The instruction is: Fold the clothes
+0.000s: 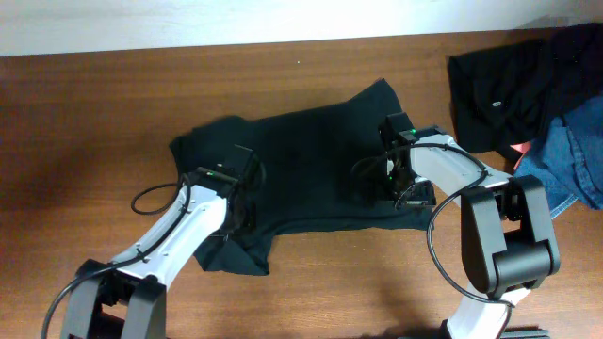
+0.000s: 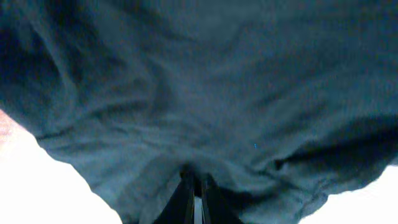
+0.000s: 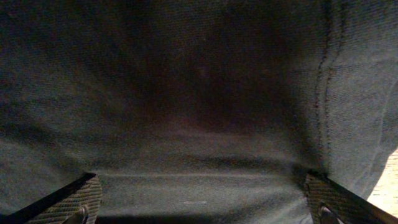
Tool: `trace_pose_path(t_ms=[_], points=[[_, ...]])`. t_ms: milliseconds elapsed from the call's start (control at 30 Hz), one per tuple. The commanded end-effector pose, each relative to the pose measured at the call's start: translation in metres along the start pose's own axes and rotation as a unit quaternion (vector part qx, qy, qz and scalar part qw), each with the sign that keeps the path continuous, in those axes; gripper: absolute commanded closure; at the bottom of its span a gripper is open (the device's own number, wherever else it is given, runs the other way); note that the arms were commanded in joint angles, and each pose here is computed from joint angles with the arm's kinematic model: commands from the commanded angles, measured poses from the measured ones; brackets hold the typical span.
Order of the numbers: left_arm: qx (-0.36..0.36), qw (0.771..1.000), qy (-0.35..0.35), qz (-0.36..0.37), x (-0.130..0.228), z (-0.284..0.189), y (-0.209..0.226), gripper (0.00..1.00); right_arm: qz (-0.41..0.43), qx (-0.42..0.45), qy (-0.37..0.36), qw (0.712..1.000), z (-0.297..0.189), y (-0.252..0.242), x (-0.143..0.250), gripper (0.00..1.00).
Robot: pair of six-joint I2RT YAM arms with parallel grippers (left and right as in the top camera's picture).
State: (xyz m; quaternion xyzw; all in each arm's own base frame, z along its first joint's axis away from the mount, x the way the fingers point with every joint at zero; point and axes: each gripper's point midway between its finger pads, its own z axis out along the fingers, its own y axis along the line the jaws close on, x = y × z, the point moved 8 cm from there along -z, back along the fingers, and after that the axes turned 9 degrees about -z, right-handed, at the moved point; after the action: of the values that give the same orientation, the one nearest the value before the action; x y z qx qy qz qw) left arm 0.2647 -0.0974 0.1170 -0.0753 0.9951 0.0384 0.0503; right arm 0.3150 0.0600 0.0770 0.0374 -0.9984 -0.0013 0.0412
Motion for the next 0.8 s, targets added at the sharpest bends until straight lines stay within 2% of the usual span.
trace_pose_path(t_ms=[0, 267, 667, 767], points=[[-0.003, 1.000, -0.010, -0.012, -0.002, 0.001, 0.003, 0.93, 0.004, 0.015, 0.014, 1.000, 0.009, -0.004, 0.005, 0.01], [-0.017, 1.000, -0.019, -0.013, -0.005, 0.007, 0.003, 0.94, 0.004, 0.015, 0.014, 1.000, 0.009, -0.004, 0.005, 0.01], [-0.047, 0.998, 0.036, -0.004, 0.004, 0.032, 0.005, 0.94, 0.004, 0.015, 0.014, 1.000, 0.009, -0.004, 0.005, 0.01], [-0.058, 0.996, 0.061, -0.001, 0.012, 0.031, 0.009, 0.97, 0.004, 0.015, 0.014, 1.000, 0.009, -0.004, 0.005, 0.01]])
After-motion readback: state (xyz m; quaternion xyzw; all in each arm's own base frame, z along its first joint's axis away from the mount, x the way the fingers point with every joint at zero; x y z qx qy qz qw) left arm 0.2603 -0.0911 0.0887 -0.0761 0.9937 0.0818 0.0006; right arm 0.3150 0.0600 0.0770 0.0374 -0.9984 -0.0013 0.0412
